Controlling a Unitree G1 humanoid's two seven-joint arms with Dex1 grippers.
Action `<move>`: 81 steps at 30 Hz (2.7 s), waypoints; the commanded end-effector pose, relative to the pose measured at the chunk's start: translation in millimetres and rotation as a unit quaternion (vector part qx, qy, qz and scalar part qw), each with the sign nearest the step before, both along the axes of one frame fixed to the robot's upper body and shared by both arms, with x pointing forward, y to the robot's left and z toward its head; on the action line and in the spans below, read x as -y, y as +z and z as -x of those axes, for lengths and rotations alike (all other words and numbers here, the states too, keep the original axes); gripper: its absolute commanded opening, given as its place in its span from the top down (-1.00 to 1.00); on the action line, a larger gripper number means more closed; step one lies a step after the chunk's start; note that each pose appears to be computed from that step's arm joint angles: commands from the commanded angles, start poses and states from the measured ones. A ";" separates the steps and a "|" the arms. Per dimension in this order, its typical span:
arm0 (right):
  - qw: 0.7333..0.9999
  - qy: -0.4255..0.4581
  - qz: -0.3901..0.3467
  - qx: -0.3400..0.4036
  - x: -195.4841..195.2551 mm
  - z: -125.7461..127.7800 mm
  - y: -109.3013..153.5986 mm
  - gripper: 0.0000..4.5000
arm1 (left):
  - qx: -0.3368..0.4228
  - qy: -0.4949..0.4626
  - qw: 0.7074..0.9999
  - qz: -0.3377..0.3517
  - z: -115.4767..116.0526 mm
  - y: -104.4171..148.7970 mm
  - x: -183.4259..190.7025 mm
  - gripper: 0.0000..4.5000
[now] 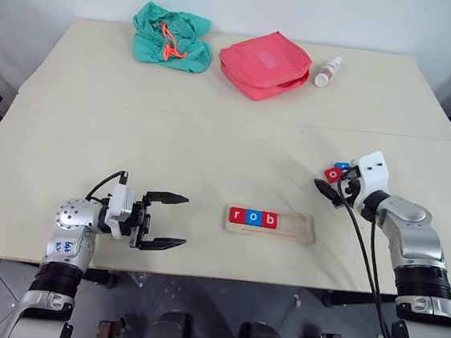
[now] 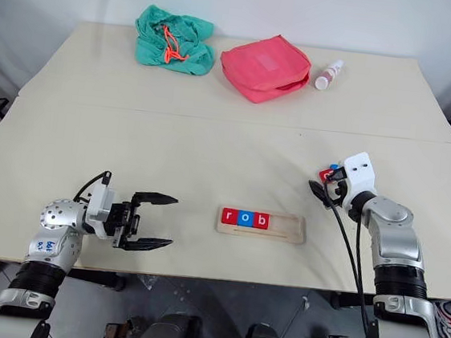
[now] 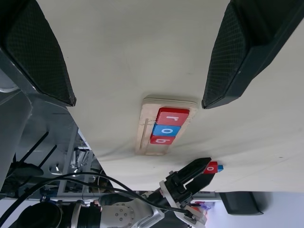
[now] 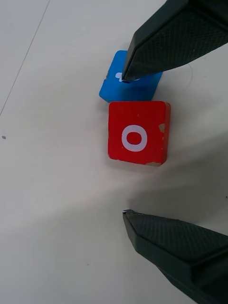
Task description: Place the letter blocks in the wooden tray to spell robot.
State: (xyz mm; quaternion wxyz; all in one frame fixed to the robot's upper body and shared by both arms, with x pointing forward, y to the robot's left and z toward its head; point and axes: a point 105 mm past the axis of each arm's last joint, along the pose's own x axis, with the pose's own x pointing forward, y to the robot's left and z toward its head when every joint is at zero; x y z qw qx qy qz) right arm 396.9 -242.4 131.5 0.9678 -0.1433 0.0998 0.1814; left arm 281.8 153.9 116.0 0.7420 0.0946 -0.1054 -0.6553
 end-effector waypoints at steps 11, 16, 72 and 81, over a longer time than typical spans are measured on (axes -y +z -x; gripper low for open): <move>0.999 -0.005 0.015 -0.043 -4.6 6.5 -23.8 -0.58 | 0.020 0.000 1.000 -0.001 -0.9 7.4 1.6 -1.00; 0.998 -0.008 0.012 -0.053 -6.5 7.1 -27.4 -0.58 | 0.021 0.001 1.000 0.000 -1.6 7.9 2.0 -1.00; 0.991 -0.096 -0.085 -0.037 -18.3 137.6 -7.6 -0.99 | 0.012 -0.042 0.999 -0.003 -5.9 11.0 7.1 -1.00; 0.984 0.140 0.063 -0.091 -12.3 136.6 13.6 -0.99 | 0.010 -0.039 0.999 -0.002 0.2 8.2 5.2 -1.00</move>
